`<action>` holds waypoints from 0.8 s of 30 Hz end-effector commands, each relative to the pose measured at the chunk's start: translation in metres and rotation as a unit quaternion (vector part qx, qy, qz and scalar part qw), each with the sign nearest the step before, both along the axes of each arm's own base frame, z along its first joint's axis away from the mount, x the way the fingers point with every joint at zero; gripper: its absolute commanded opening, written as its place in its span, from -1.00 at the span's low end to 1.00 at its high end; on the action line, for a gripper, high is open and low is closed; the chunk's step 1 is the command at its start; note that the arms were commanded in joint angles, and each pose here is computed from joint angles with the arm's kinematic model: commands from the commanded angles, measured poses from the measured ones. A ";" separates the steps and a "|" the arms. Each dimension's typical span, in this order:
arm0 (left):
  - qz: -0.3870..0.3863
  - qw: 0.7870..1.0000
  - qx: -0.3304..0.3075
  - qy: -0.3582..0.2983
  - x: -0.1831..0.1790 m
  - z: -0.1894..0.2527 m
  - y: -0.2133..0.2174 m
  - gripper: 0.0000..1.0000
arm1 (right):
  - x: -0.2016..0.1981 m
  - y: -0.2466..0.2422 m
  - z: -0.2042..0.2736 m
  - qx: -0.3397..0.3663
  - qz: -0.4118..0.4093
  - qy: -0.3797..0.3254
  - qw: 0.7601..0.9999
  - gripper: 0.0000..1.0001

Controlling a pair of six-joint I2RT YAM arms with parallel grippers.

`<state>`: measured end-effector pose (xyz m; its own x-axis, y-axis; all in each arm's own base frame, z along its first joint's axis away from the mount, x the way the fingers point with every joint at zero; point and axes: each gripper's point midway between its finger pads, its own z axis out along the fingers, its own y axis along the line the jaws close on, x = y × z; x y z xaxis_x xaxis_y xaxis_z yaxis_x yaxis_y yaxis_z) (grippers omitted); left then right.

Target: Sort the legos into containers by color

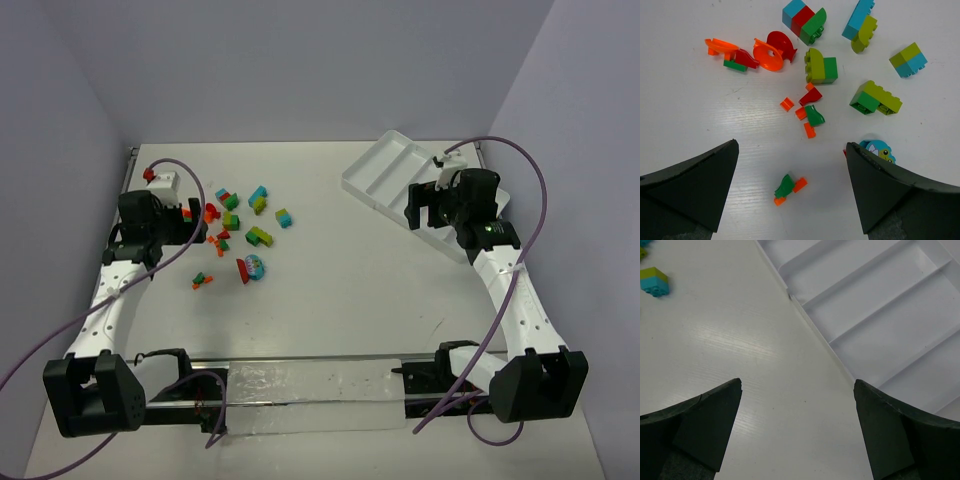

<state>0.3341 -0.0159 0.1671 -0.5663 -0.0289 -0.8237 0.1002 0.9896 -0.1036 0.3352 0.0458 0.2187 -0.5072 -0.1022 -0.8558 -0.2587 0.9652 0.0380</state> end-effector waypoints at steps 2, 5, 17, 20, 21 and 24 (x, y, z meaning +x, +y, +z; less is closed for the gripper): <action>0.021 0.999 0.000 -0.036 0.010 0.021 0.006 0.99 | 0.008 0.003 0.023 0.002 0.007 -0.024 1.000 1.00; 0.034 0.999 -0.007 -0.042 0.014 0.030 0.008 0.98 | 0.008 0.003 0.024 0.000 0.007 -0.025 1.000 1.00; 0.248 0.965 -0.084 0.034 0.049 0.052 0.062 0.80 | 0.007 0.006 0.025 0.009 0.012 -0.028 0.999 1.00; 0.271 0.955 -0.100 0.072 0.055 0.044 0.072 0.72 | 0.009 0.007 0.024 0.011 0.011 -0.024 1.000 1.00; 0.285 0.948 -0.109 0.085 0.066 0.042 0.078 0.68 | 0.010 0.007 0.023 0.010 0.011 -0.022 1.000 1.00; 0.315 0.933 -0.123 0.119 0.080 0.028 0.092 0.65 | 0.011 0.006 0.023 0.009 0.008 -0.019 1.000 1.00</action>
